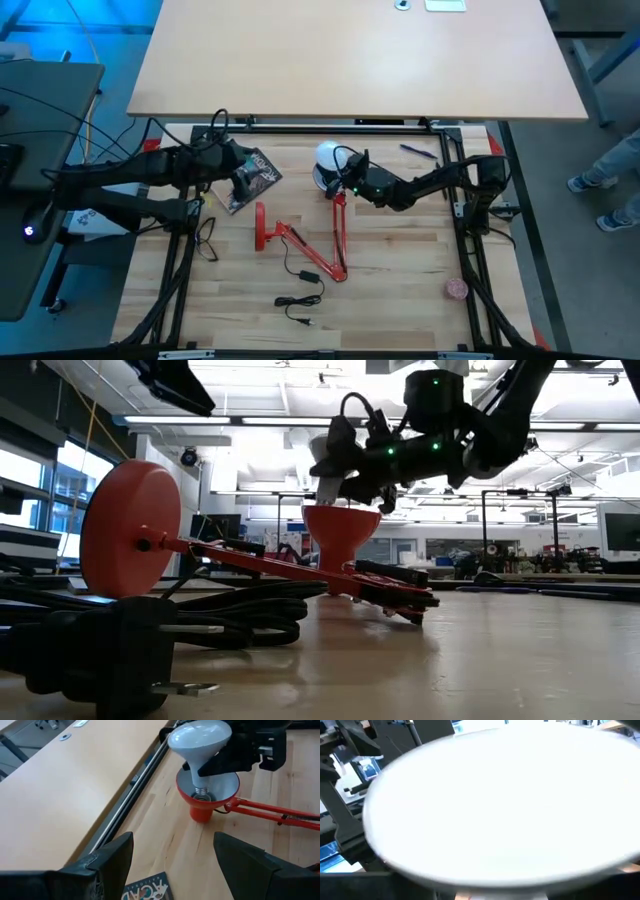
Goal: Screw lightbulb
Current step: Insert the lightbulb into the red lamp
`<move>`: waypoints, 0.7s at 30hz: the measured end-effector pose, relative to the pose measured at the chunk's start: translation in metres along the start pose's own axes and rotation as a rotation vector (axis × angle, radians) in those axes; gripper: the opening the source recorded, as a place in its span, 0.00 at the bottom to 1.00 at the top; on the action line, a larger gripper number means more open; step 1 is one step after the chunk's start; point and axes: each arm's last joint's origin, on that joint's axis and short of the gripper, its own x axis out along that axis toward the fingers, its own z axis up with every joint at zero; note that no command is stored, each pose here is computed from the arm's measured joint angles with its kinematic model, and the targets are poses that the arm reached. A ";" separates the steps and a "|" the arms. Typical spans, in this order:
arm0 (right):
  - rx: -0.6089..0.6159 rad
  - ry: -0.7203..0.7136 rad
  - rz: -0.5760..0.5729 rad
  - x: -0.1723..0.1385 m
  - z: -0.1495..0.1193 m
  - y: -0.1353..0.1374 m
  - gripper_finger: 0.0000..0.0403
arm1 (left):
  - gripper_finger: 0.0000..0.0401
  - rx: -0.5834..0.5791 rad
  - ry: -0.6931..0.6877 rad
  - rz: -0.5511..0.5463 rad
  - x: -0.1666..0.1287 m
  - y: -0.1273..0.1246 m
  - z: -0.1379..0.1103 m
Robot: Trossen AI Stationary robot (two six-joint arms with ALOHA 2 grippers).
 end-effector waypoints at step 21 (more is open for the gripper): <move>-0.155 0.101 -0.103 -0.009 0.001 0.004 0.56 | 0.67 -0.010 0.017 0.001 -0.008 0.003 -0.005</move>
